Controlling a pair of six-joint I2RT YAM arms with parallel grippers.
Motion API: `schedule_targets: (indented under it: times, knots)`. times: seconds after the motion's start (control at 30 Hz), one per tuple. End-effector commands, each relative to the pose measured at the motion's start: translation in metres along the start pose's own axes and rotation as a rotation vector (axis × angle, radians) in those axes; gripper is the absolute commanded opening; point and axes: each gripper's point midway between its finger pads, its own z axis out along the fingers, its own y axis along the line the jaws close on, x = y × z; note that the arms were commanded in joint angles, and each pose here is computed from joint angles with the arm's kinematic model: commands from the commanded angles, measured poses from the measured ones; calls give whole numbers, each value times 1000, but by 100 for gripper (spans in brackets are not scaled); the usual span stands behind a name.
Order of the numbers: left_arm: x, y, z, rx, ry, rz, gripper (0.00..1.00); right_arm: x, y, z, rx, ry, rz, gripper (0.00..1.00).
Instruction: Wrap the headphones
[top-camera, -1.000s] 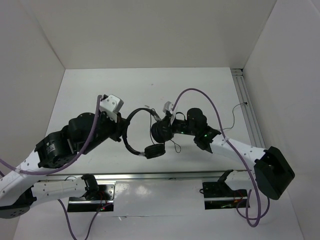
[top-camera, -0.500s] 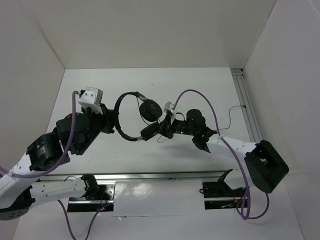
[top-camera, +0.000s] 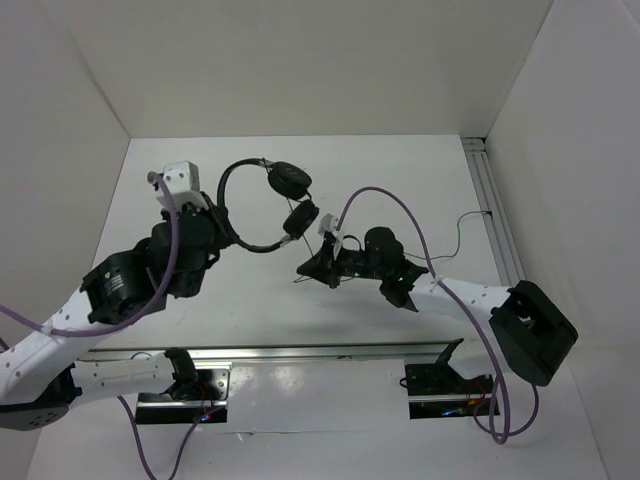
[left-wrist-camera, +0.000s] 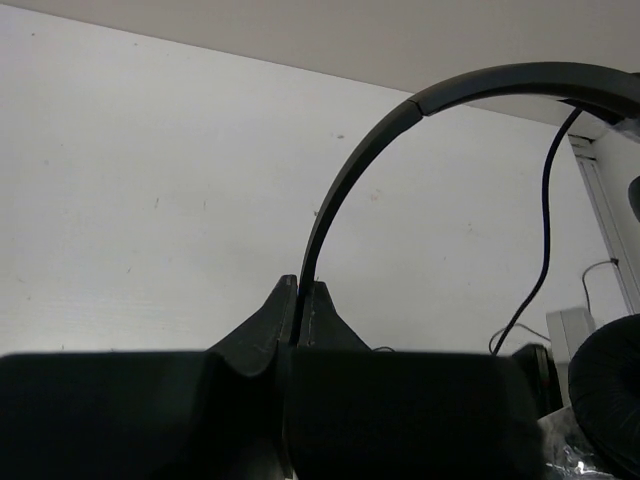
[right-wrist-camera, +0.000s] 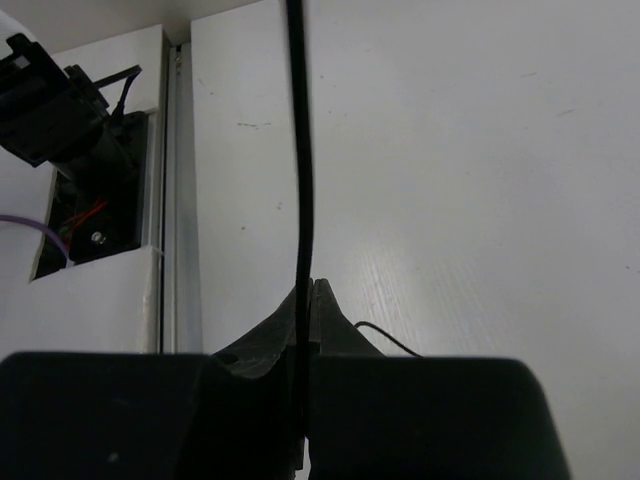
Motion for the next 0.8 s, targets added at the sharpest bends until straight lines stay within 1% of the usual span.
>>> schedule_targets:
  times: [0.0, 0.1, 0.17, 0.2, 0.23, 0.27, 0.33, 0.4, 0.5, 0.6, 0.67, 0.77]
  knots:
    - [-28, 0, 7, -72, -87, -151, 0, -9, 12, 2, -1, -5, -52, 0]
    - [-30, -3, 16, -112, -98, -157, 0, -9, 17, 3, 1, 10, -55, 0]
    - [-30, 5, 20, -170, -119, -138, 0, -15, 27, 4, -6, 8, -73, 0]
    - [-30, 9, 24, -193, -123, -143, 0, -12, 29, 3, -1, 25, -79, 0]
    - [-29, 12, 28, -219, -127, -123, 0, -15, 37, 6, -7, 26, -84, 0]
    - [-24, 16, 33, -243, -119, -101, 0, -18, 36, 4, 28, 25, -105, 0]
    - [-16, 26, 44, -301, -111, -63, 0, -21, 43, 7, 34, 44, -122, 0]
    - [-1, 32, 52, -323, -74, -26, 0, -33, 43, 4, 53, 38, -140, 0]
    - [19, 43, 64, -384, -29, 13, 0, -39, 50, 5, 53, 47, -165, 0]
    - [31, 46, 67, -415, 12, 57, 0, -48, 58, 5, 41, 58, -183, 0]
    - [45, 46, 71, -439, 63, 111, 0, -53, 54, 4, 62, 79, -208, 0]
    - [66, 46, 71, -425, 160, 225, 0, -60, 50, 2, 101, 112, -248, 0]
